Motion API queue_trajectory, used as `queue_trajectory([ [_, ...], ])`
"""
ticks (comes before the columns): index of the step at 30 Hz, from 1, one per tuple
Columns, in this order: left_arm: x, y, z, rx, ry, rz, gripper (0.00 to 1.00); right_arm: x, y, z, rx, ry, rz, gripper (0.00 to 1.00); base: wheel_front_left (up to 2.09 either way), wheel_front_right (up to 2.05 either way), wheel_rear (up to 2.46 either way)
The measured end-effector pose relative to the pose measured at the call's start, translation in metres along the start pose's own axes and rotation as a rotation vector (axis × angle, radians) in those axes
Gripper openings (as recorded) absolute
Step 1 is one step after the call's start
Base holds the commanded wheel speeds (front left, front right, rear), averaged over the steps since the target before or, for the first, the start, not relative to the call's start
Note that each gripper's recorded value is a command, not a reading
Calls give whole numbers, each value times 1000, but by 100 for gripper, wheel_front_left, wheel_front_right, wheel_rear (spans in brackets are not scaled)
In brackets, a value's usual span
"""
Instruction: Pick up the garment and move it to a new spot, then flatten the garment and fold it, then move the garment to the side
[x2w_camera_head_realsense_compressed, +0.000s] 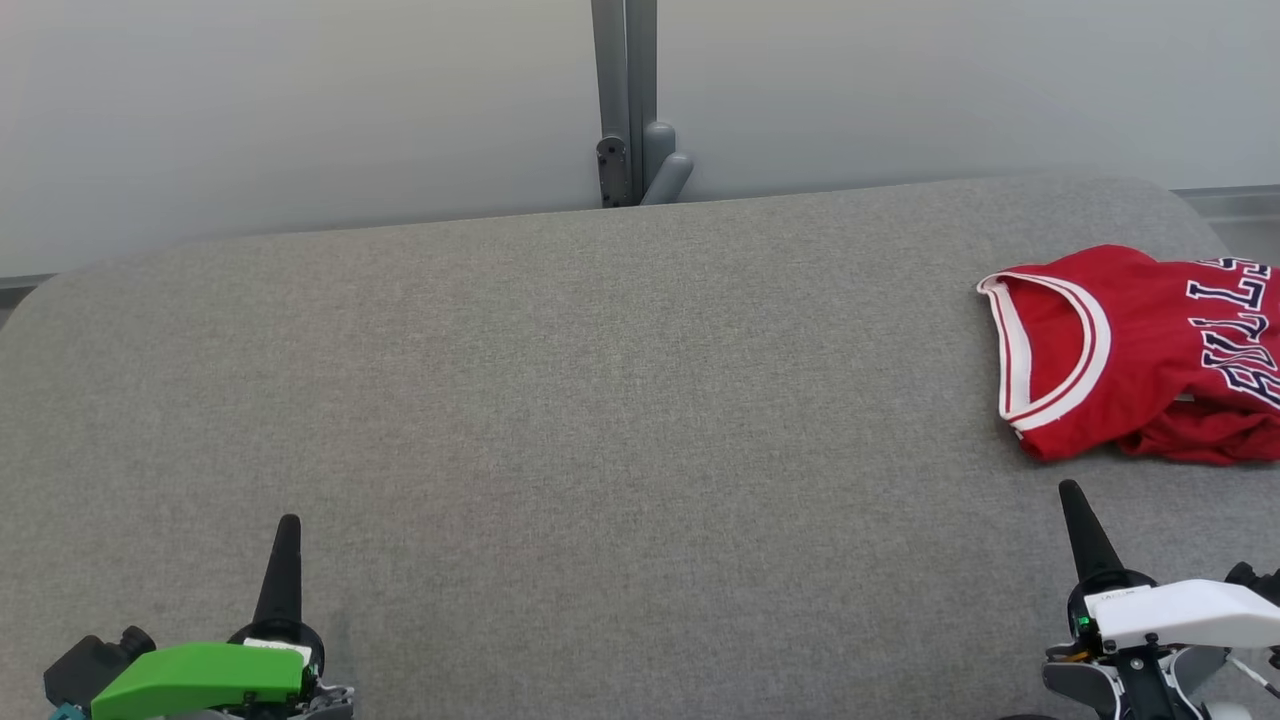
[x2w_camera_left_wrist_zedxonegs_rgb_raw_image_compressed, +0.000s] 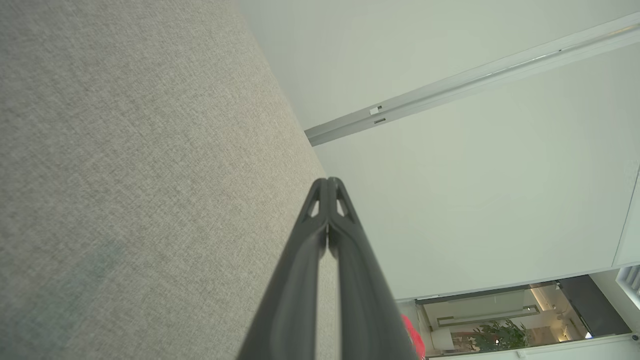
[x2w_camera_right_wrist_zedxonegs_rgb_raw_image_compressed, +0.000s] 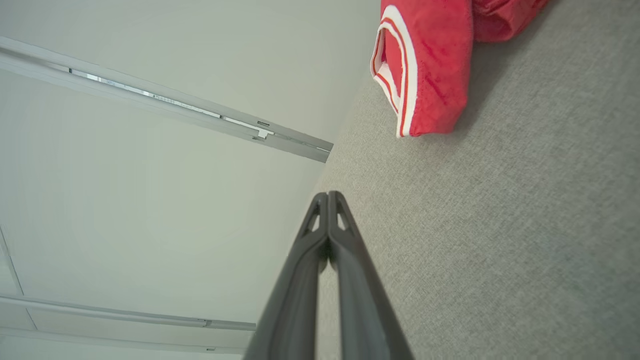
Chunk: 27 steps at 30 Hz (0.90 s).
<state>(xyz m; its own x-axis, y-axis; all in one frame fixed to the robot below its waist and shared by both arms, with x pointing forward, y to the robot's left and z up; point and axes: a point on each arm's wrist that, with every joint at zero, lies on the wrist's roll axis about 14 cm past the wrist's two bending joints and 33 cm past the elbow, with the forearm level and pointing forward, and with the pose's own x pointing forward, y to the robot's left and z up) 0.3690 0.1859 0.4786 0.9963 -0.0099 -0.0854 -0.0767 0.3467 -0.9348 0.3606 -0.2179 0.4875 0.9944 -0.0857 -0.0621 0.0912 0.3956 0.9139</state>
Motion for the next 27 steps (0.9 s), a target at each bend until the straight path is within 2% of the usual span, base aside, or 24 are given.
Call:
queue_trajectory([
  [27, 5, -10, 12, -223, -10, -35, 0, 9, 13, -7, 262, 41, 40, 0, 0, 0, 0],
])
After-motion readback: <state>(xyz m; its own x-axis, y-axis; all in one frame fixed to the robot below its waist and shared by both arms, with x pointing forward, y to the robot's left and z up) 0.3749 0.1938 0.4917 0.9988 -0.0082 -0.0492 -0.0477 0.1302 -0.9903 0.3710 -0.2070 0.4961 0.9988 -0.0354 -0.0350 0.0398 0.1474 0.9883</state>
